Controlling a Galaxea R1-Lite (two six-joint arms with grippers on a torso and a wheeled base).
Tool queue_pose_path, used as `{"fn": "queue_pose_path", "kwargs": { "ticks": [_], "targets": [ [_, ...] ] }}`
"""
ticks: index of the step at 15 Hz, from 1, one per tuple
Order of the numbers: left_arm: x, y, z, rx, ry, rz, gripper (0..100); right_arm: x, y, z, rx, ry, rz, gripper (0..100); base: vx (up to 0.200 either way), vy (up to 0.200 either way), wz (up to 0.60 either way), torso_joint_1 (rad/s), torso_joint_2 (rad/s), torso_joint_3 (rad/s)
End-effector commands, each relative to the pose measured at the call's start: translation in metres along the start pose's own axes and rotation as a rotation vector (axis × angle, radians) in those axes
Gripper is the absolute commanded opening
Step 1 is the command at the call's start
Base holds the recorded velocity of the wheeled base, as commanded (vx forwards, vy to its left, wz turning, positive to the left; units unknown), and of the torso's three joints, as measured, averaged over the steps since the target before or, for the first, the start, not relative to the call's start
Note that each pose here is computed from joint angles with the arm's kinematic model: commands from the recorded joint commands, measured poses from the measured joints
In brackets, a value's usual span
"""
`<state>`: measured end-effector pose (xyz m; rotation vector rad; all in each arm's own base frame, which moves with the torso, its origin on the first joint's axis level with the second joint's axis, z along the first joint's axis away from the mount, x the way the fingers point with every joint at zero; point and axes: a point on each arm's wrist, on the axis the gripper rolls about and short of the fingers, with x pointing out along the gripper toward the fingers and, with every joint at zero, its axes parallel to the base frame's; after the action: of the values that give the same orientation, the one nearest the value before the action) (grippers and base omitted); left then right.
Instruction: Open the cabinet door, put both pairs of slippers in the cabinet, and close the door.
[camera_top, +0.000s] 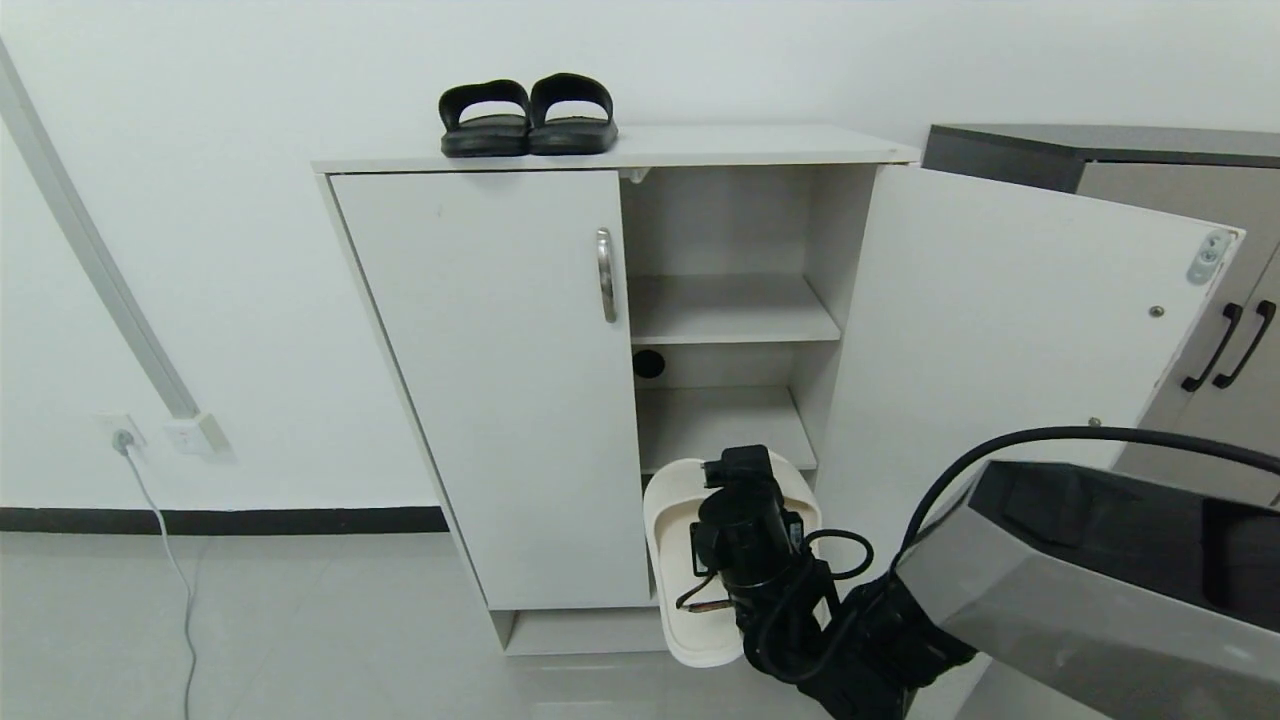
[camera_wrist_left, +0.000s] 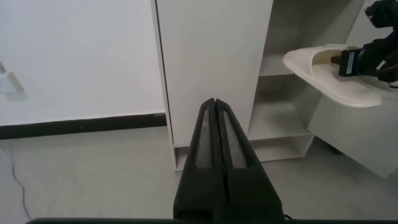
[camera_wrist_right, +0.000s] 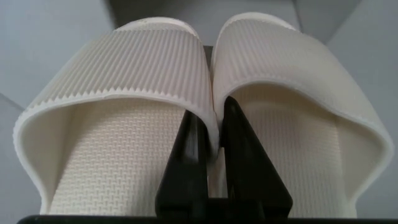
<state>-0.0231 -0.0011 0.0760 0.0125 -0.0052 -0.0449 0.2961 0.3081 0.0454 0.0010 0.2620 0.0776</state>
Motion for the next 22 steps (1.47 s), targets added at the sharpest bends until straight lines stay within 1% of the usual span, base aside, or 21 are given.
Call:
{"fn": "queue_pose_path", "kwargs": {
  "ticks": [1,3,6,8,12,16,18,20,22],
  "targets": [
    [0.000,0.000,0.000,0.000,0.002,0.000,0,0.013,-0.002,-0.020,-0.031,0.018,-0.017,0,0.000,0.000,0.00,0.000,0.00,0.000],
    [0.000,0.000,0.000,0.000,0.002,0.000,0,0.017,-0.003,-0.027,-0.041,0.016,-0.021,0,0.000,0.000,0.00,0.000,0.00,0.000],
    [0.000,0.000,0.000,0.000,0.002,-0.001,0,0.019,-0.004,-0.028,-0.040,0.017,-0.020,0,0.000,0.000,0.00,0.000,0.00,0.000],
    [0.000,0.000,0.000,0.000,0.002,-0.001,0,0.024,-0.006,-0.032,-0.043,0.027,-0.026,0,0.000,0.000,0.00,0.001,0.00,-0.031],
    [0.000,0.000,0.000,0.000,0.002,-0.001,0,0.033,-0.010,-0.040,-0.045,0.040,-0.034,0,0.000,0.000,0.00,0.000,0.00,-0.154],
    [0.000,0.000,0.000,0.000,0.002,-0.003,0,0.035,-0.009,-0.043,-0.042,0.043,-0.035,0,0.000,0.000,0.00,0.005,0.00,-0.193],
    [0.000,0.000,0.000,-0.002,0.002,-0.001,0,0.037,-0.009,-0.046,-0.034,0.025,-0.040,0,0.000,0.000,0.00,0.002,0.00,-0.186],
    [0.000,0.000,0.000,-0.003,0.002,0.000,0,0.042,-0.011,-0.045,-0.023,-0.052,-0.034,0,0.000,0.000,0.00,0.005,0.00,-0.090],
    [0.000,0.000,0.000,-0.003,0.002,0.000,0,0.047,-0.014,-0.039,-0.019,-0.138,-0.035,0,0.000,0.000,0.00,0.000,0.00,0.000]
  ]
}}
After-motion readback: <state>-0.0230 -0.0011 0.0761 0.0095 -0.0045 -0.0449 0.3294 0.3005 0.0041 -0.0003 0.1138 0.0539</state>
